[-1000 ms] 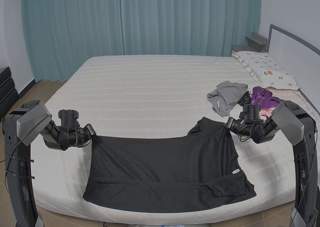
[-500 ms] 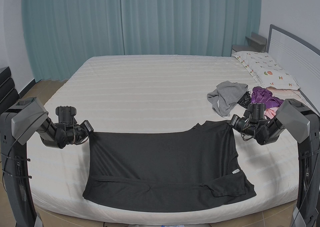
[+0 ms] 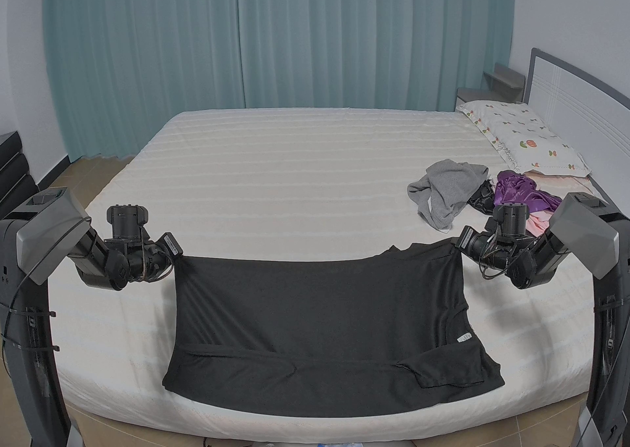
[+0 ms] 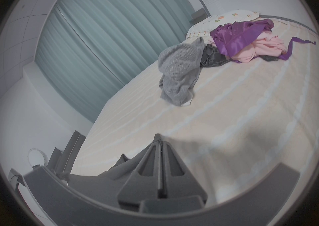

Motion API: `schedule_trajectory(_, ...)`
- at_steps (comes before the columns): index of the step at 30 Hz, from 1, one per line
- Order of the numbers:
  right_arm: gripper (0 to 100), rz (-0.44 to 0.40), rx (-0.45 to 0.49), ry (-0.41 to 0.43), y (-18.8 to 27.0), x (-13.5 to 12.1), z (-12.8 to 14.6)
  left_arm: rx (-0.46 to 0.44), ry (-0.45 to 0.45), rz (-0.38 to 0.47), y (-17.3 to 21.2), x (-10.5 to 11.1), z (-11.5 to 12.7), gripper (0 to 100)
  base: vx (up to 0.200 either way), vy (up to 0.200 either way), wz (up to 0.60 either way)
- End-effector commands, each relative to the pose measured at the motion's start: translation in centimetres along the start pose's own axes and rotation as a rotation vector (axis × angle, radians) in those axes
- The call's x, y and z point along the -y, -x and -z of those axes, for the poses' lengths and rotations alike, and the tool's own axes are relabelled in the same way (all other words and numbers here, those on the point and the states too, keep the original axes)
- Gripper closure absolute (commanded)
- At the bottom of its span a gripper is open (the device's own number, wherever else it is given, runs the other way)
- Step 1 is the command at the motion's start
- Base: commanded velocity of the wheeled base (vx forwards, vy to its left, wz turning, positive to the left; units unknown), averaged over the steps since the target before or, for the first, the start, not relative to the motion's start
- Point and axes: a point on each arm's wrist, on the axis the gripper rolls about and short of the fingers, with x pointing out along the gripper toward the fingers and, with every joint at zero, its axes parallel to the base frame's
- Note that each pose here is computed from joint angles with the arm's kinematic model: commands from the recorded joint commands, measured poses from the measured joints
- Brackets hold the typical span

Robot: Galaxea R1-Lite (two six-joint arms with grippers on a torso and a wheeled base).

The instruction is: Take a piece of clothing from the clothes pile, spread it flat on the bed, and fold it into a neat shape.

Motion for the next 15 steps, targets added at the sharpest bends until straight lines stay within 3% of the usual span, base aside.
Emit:
schedule_trajectory(1, 100, -0.002, 0.042, -0.001, 0.23, -0.25, -1.13, 0.001, -0.002, 0.002, 0.23, 0.13, -0.03, 100, 0.000, 0.000, 0.00)
schedule_trajectory(15, 100, -0.006, 0.012, 0.020, 0.55, -0.81, -0.21, 0.005, -0.002, 0.006, 0.38, 0.29, -0.18, 100, 0.000, 0.000, 0.00)
